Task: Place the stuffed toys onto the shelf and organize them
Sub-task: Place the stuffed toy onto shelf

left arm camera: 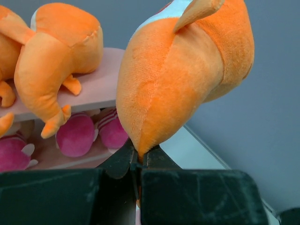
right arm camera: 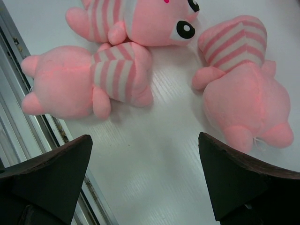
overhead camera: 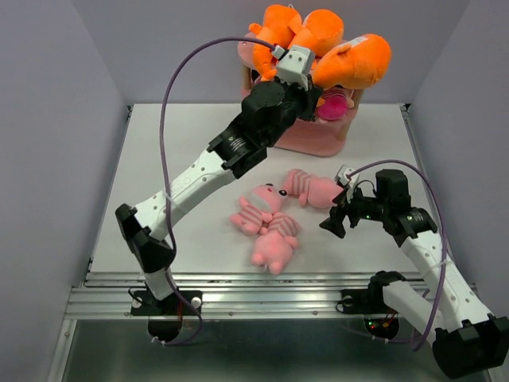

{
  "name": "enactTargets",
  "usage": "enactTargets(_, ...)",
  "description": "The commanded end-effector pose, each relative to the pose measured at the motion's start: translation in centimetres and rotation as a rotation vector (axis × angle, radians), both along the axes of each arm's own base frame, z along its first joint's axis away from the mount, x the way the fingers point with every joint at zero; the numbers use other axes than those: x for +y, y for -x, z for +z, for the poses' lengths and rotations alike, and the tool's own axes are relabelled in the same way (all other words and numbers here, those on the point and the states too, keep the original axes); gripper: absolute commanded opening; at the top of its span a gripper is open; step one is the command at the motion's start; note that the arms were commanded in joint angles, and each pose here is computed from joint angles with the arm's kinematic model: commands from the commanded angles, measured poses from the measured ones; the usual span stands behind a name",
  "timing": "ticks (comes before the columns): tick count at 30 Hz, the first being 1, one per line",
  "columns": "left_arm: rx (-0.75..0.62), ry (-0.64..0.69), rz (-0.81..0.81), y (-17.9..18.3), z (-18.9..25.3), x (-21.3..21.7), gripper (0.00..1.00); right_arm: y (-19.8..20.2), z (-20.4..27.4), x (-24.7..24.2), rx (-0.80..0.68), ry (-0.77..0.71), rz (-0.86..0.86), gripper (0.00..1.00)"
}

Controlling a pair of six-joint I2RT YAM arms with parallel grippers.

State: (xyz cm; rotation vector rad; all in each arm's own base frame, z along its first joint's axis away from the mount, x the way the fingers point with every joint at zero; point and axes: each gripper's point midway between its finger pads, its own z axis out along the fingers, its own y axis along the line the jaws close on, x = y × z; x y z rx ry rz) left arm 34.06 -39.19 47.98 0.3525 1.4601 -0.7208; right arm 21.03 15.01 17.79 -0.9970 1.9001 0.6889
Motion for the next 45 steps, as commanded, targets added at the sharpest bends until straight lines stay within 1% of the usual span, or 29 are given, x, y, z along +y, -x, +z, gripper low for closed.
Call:
enactTargets(1, -0.09, 0.138, 0.058, -2.0, 5.5, -0.4, 0.0, 0.2, 1.3, 0.5, -0.057, -0.021, 0.05, 1.0)
enactTargets(3, -0.099, 0.16, 0.062, -3.2, 5.7, -1.8, 0.0, 0.3, 1.4, 0.5, -0.064, -0.02, 0.053, 1.0)
enactTargets(5, -0.117, 0.213, 0.063, -3.8, 6.9, -2.3, 0.0, 0.4, 1.5, 0.6, -0.066, -0.023, 0.057, 1.0)
enactTargets(6, -0.109, 0.242, 0.062, -4.6, 6.3, -3.2, 0.0, 0.5, 1.6, 0.6, -0.067, -0.024, 0.059, 1.0)
enactTargets(8, -0.113, 0.288, 0.069, -5.1, 6.7, -3.6, 0.0, 0.6, 1.7, 0.6, -0.071, -0.027, 0.065, 1.0)
enactTargets(9, -0.101, 0.296, 0.083, -5.8, 5.9, -4.1, 0.0, 0.7, 1.8, 0.6, -0.073, -0.027, 0.067, 1.0)
enactTargets(12, -0.107, 0.37, 0.098, -6.6, 6.7, -4.2, 0.0, 0.9, 2.0, 0.6, -0.083, -0.03, 0.07, 1.0)
enactTargets(17, -0.084, 0.449, 0.092, -8.1, 5.9, -5.6, 0.0, 1.0, 2.2, 0.6, -0.096, -0.031, 0.071, 1.0)
enactTargets(21, -0.062, 0.496, 0.137, -9.7, 4.5, -6.0, 0.0, 1.1, 2.4, 0.5, -0.107, -0.032, 0.07, 1.0)
enactTargets(23, -0.061, 0.531, 0.148, -9.9, 4.5, -6.1, 0.0, 1.2, 2.5, 0.5, -0.11, -0.032, 0.07, 1.0)
enactTargets(24, -0.055, 0.531, 0.161, -10.5, 3.8, -6.3, 0.0, 1.2, 2.5, 0.5, -0.113, -0.032, 0.069, 1.0)
enactTargets(31, -0.051, 0.565, 0.176, -11.7, 3.2, -6.6, 0.0, 1.2, 2.5, 0.4, -0.117, -0.029, 0.068, 1.0)
enactTargets(45, -0.009, 0.501, 0.151, -12.9, 0.8, -7.3, 0.0, 1.1, 2.3, 0.4, -0.112, -0.024, 0.067, 1.0)
